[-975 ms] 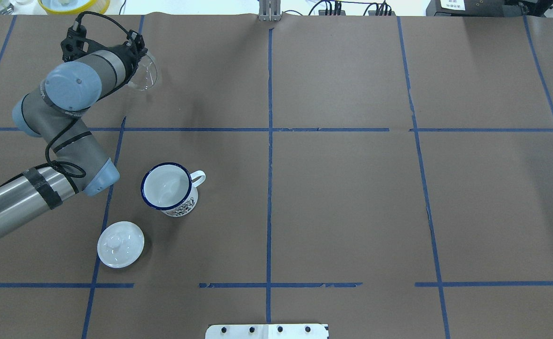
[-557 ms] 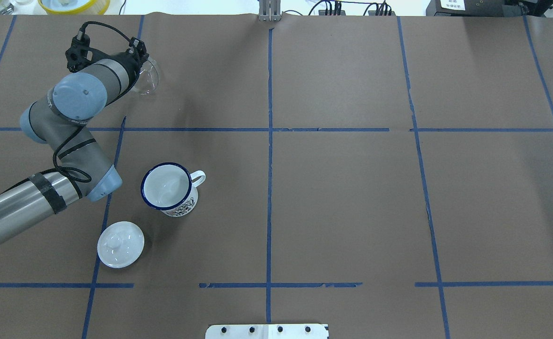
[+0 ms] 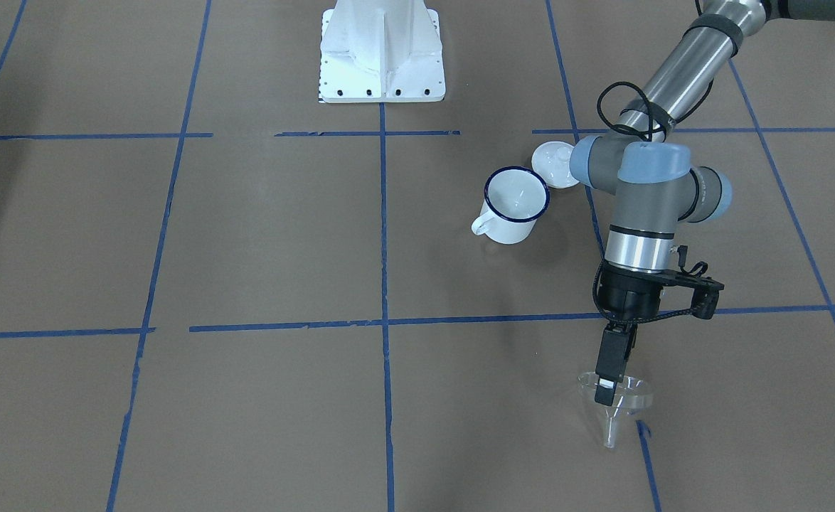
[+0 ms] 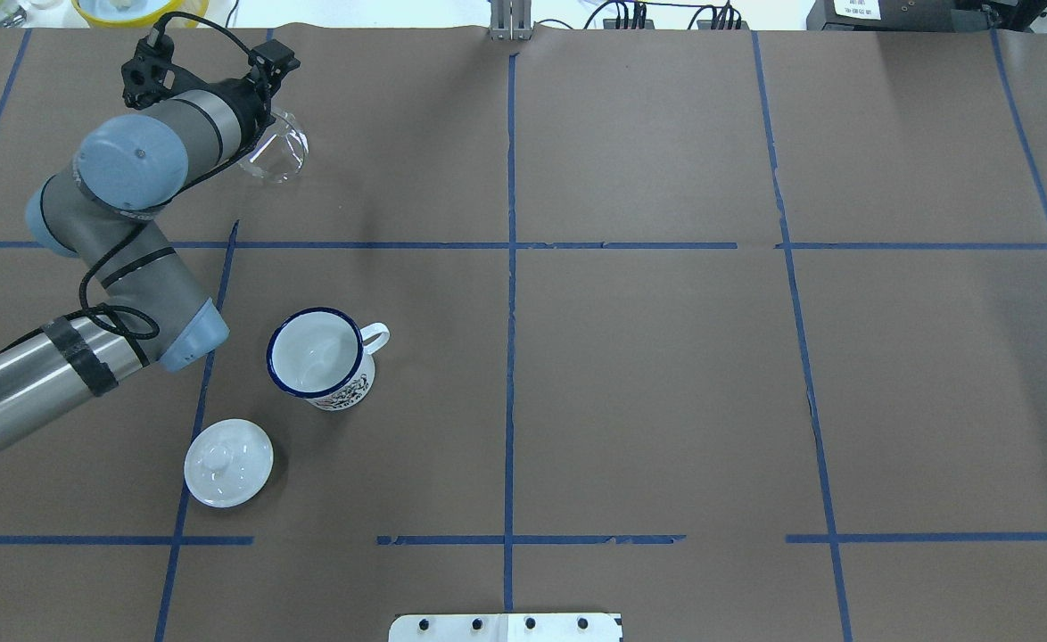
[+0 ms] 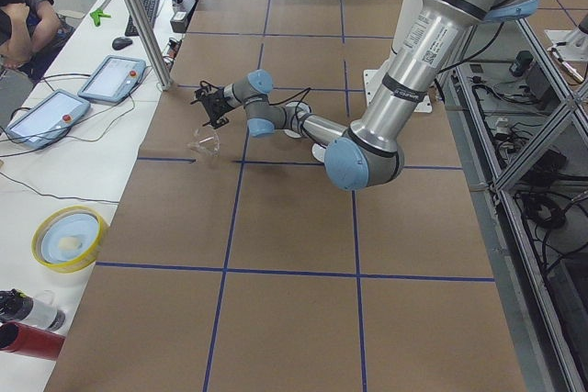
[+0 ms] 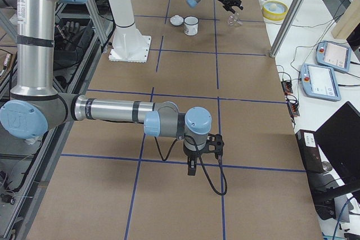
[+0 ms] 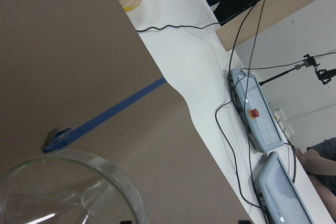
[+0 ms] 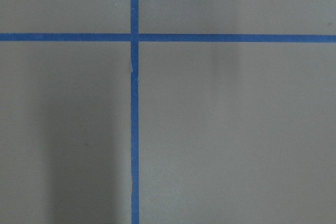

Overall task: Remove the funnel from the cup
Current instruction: 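Set the funnel down on the table farther from the robot, release, then move the left gripper to the white lid near the robot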

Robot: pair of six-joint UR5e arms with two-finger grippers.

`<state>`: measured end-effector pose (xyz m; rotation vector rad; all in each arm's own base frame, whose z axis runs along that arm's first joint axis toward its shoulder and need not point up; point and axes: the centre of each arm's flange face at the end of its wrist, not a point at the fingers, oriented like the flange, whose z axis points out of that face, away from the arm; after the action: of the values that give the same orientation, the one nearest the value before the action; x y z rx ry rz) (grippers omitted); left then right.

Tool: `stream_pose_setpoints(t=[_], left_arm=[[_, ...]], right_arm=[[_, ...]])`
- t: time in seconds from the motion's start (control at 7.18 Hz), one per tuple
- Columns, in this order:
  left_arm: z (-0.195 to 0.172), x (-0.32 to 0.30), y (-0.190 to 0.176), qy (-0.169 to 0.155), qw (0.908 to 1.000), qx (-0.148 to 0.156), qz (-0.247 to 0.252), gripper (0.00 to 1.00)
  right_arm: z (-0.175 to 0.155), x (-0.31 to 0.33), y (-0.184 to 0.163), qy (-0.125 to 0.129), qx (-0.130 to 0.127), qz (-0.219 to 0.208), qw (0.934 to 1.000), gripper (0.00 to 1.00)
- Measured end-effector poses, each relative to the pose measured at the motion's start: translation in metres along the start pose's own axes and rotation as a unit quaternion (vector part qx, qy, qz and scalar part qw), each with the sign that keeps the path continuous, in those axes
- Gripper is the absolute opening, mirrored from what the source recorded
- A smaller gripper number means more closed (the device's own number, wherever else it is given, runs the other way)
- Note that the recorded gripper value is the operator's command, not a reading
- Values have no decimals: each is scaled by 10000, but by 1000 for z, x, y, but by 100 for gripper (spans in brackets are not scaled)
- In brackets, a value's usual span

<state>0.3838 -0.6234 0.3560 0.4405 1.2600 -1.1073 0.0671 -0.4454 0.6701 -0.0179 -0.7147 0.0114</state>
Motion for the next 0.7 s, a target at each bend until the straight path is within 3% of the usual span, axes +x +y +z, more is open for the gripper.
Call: stream_pose_setpoints(t=[0.28,0.7], left_arm=[[-67,0,-13,-224,9934,-740,852,100],[-219,-68,-45,-853,9588,-1667,2139,100]], right_arm=[[0,0,0,0,-1,1,10000,100],[0,0,0,0,-1,1,10000,100]])
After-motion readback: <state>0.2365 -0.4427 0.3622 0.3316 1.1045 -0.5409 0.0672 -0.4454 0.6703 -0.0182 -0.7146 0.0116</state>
